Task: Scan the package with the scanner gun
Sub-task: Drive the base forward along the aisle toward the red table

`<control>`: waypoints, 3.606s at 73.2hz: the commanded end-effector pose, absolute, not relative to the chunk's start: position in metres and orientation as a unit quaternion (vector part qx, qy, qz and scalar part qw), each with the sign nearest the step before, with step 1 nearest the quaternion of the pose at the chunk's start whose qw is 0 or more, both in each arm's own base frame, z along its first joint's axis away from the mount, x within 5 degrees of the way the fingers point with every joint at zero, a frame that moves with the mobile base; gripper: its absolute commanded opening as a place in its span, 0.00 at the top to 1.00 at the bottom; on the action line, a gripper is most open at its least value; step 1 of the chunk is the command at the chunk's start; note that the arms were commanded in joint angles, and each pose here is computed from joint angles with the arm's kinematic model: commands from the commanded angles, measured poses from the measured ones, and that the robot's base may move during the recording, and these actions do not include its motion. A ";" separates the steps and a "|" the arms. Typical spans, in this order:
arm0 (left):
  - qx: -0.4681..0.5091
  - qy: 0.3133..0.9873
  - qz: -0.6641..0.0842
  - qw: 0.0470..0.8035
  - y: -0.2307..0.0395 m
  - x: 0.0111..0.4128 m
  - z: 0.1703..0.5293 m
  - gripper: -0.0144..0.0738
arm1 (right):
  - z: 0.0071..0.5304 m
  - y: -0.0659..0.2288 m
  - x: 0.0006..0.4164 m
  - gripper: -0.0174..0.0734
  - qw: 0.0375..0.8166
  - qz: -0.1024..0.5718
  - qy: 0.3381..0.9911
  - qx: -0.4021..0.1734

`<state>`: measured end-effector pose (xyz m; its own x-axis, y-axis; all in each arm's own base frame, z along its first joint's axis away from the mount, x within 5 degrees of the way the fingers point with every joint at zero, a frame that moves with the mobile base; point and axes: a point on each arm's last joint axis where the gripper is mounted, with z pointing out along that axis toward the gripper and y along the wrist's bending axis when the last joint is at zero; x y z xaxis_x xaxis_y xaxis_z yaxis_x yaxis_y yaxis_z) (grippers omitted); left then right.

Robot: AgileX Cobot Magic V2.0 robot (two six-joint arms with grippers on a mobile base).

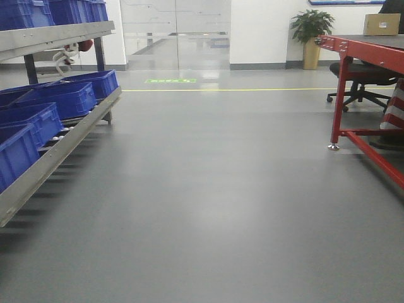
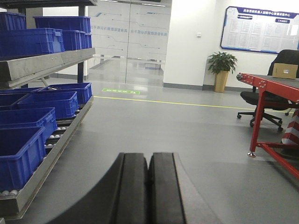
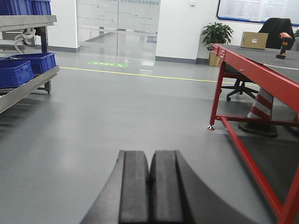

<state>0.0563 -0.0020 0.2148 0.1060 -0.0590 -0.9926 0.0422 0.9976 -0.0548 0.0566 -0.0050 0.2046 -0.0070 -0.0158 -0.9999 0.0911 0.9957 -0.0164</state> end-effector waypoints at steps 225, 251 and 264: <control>-0.009 0.660 -0.034 0.750 -0.002 0.056 0.217 0.96 | 0.207 -0.005 0.056 0.99 0.711 -0.040 0.701 0.024; -0.009 0.660 -0.034 0.750 -0.002 0.056 0.217 0.96 | 0.207 -0.005 0.056 0.99 0.711 -0.040 0.701 0.024; -0.009 0.660 -0.034 0.750 -0.002 0.056 0.217 0.96 | 0.207 -0.005 0.056 0.99 0.711 -0.040 0.701 0.024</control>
